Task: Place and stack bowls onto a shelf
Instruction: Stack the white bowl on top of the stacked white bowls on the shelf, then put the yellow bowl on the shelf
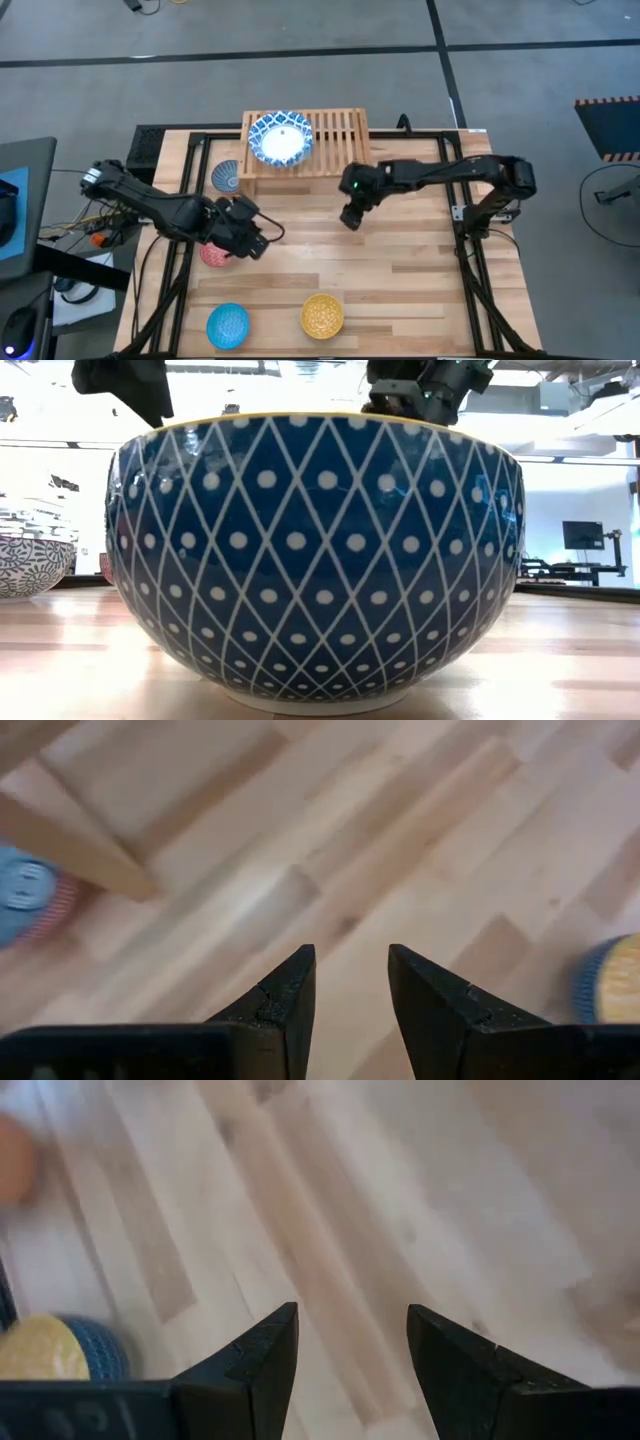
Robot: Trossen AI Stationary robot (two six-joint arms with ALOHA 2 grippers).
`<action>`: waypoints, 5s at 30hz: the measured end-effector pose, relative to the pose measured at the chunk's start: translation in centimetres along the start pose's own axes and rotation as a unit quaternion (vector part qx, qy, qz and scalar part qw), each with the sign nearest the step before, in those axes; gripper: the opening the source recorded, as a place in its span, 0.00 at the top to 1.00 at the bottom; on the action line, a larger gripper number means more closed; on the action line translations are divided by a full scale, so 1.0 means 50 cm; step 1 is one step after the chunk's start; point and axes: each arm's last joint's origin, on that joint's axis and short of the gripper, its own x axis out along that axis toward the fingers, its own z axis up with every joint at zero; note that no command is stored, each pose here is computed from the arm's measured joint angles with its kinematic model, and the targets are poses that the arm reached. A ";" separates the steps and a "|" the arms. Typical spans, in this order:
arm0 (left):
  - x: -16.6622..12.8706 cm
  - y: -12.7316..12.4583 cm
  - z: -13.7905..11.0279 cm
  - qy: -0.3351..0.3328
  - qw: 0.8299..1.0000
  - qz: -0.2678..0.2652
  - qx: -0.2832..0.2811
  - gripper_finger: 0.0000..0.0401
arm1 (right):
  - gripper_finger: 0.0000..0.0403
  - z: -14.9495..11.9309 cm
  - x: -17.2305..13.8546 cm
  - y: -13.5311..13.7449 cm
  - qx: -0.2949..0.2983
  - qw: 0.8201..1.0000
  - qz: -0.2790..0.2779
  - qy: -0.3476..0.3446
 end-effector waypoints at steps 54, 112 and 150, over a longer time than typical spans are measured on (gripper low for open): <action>0.159 0.309 0.380 -0.095 0.941 0.096 0.311 0.74 | 0.47 -0.123 -0.029 0.228 0.092 0.990 0.101 -0.045; -0.109 0.170 0.134 -0.040 0.986 -0.096 0.129 0.82 | 0.55 -0.218 0.207 0.335 -0.084 0.988 0.104 0.077; -0.142 0.169 0.105 -0.105 0.989 -0.050 0.095 0.82 | 0.91 -0.038 -0.060 0.178 0.057 0.995 0.048 -0.073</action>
